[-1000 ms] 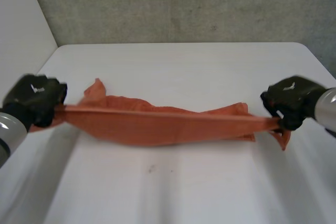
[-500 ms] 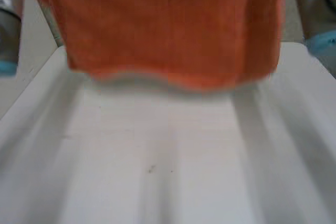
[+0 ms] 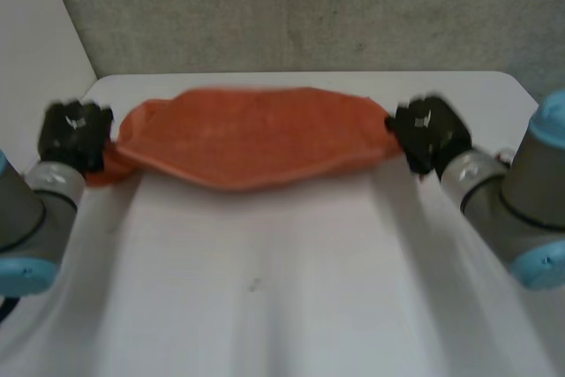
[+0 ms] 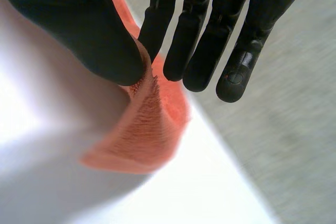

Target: Fold the laundry

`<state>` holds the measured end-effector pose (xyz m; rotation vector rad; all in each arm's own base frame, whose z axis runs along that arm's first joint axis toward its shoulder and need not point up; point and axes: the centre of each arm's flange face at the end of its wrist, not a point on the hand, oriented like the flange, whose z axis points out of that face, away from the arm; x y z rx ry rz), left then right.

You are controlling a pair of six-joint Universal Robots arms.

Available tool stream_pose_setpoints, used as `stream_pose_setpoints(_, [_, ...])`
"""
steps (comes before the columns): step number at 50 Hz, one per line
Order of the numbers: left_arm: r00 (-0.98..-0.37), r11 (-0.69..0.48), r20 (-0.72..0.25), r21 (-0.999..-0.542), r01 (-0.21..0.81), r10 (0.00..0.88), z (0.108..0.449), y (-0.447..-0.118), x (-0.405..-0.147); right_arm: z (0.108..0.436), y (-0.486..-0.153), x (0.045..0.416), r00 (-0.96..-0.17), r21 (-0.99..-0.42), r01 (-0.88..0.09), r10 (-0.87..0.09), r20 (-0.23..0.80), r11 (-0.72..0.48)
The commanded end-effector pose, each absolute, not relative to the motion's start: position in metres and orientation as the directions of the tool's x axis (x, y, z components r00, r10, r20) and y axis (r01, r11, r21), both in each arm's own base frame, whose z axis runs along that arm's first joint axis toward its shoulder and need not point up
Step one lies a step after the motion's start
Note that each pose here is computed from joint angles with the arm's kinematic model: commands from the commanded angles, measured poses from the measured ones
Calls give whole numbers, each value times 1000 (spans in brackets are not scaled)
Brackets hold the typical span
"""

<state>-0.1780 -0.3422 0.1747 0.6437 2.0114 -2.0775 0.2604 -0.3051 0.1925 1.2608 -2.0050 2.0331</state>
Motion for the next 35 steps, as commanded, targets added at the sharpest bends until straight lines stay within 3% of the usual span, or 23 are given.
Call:
stream_pose_setpoints(1, [-886,55,-415,-899,434,208,131,-338,-172,145,-296,247,-684,-861,-509,-602,412,-10])
stream_pose_setpoints(12, [-887,68,-417,-897,437,199,128,-339,-167,153,-309,224,-761,-889,-455,-541,359,51])
stream_pose_setpoints(35, [-898,100,-415,-897,431,146,134,-333,-145,151,-322,191,-806,-882,-454,-480,347,124])
